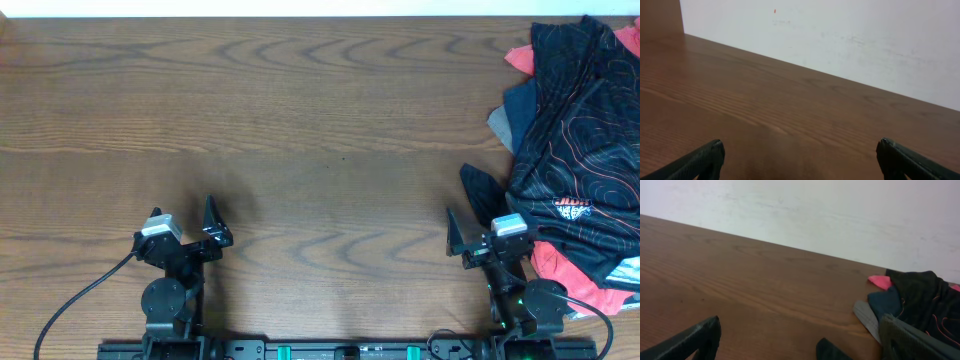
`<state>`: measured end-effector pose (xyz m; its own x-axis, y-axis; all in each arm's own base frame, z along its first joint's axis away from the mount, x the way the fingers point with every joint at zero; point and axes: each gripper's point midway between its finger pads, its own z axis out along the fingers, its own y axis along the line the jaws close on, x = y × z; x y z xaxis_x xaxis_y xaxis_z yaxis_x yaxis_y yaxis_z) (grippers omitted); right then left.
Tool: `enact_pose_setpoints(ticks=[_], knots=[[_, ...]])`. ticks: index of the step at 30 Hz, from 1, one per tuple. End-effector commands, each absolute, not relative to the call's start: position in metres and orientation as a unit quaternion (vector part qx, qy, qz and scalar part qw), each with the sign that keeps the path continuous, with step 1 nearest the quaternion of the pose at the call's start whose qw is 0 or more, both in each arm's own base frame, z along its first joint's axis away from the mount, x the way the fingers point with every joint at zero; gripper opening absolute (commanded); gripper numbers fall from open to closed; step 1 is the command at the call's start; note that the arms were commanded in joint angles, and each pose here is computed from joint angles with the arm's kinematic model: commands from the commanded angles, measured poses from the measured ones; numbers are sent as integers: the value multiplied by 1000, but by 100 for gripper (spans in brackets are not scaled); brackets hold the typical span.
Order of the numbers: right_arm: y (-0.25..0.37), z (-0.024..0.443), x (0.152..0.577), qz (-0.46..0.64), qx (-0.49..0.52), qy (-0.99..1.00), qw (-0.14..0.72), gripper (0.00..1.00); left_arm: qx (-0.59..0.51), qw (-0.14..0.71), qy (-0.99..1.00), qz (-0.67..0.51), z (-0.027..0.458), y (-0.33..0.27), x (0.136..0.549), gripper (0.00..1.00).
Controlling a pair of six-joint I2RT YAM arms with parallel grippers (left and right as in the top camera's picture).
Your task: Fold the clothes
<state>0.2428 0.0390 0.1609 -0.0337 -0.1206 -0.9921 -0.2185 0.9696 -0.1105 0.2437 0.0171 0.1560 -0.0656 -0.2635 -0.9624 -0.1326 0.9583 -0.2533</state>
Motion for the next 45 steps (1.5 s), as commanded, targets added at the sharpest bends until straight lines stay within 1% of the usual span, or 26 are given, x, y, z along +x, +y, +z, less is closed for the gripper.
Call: enact_pose_setpoints(ticks=[1,6,10,14,17,20,26,31,35,40,45], knots=[[41,159,242,34,-126,719,682,99,-134,653,745,-33,139,20,243,98],[43,160,242,40,-127,717,685,99,-134,653,745,-34,139,20,243,98],[44,158,242,81,-91,726,677,99,-134,653,745,-33,139,20,243,98],[34,159,244,65,-64,738,668,99,-139,669,728,-57,151,16,245,98],[28,160,245,51,-50,761,645,99,-127,656,740,-79,151,7,243,98],[20,160,248,34,-35,796,604,99,-129,629,763,-76,148,7,240,98],[19,160,266,27,-35,860,509,99,-132,586,797,-68,165,6,239,98],[19,144,284,13,-68,921,384,99,-139,508,848,-57,170,6,241,98],[22,133,300,18,-74,941,329,99,-141,464,873,-51,168,5,247,98],[-6,91,303,-41,-29,966,255,99,-140,430,890,-56,154,1,252,98],[-24,42,291,-77,-13,984,161,99,-141,415,897,-54,146,1,253,98]])
